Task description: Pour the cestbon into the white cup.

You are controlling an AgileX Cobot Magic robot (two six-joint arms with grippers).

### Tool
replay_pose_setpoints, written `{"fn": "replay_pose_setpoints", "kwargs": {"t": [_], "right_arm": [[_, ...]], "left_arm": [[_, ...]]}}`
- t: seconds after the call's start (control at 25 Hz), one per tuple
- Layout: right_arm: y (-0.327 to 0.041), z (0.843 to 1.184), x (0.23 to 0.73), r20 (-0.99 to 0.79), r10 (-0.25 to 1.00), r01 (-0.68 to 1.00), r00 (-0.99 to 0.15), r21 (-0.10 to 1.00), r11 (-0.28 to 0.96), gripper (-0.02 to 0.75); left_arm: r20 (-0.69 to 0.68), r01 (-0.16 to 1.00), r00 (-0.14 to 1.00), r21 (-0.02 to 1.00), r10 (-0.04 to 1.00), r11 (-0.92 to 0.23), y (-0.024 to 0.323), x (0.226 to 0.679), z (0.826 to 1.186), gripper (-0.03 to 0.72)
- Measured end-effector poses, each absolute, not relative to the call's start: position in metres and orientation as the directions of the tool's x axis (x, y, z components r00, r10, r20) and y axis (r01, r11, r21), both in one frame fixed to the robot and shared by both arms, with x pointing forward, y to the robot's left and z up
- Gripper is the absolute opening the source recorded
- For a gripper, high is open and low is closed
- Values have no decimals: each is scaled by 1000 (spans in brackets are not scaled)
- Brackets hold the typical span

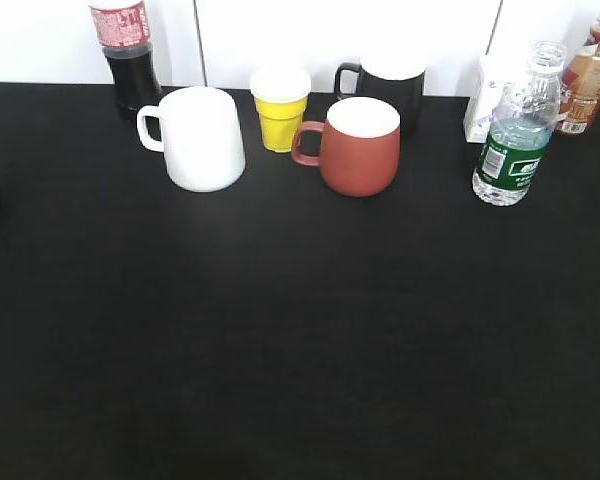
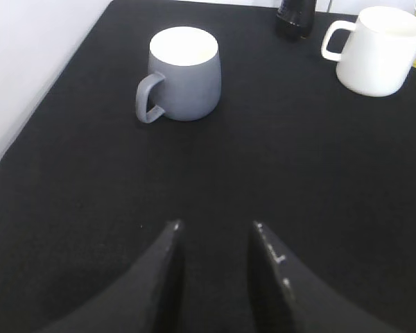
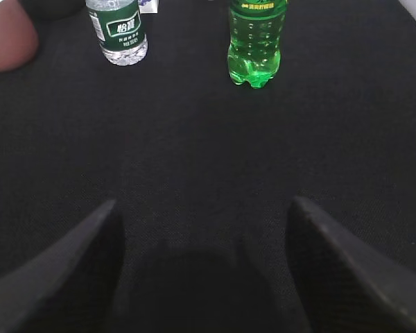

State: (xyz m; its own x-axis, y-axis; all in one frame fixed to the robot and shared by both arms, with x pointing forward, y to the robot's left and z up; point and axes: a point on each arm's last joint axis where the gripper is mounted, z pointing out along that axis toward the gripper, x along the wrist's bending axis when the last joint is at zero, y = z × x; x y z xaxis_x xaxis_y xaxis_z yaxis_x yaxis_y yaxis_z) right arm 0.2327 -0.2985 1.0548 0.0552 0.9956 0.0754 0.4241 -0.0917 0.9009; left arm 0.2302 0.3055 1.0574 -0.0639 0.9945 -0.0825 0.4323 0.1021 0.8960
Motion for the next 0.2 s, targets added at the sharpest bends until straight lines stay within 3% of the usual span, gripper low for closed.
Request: {"fn": "replay_pose_setpoints", "kwargs": {"t": [0.2], "right_arm": [[-298, 1055, 233, 75, 996, 424, 55, 901, -92, 554]], "left_arm": [[-83, 432, -64, 896, 995, 102, 306, 230, 1057, 240]]}}
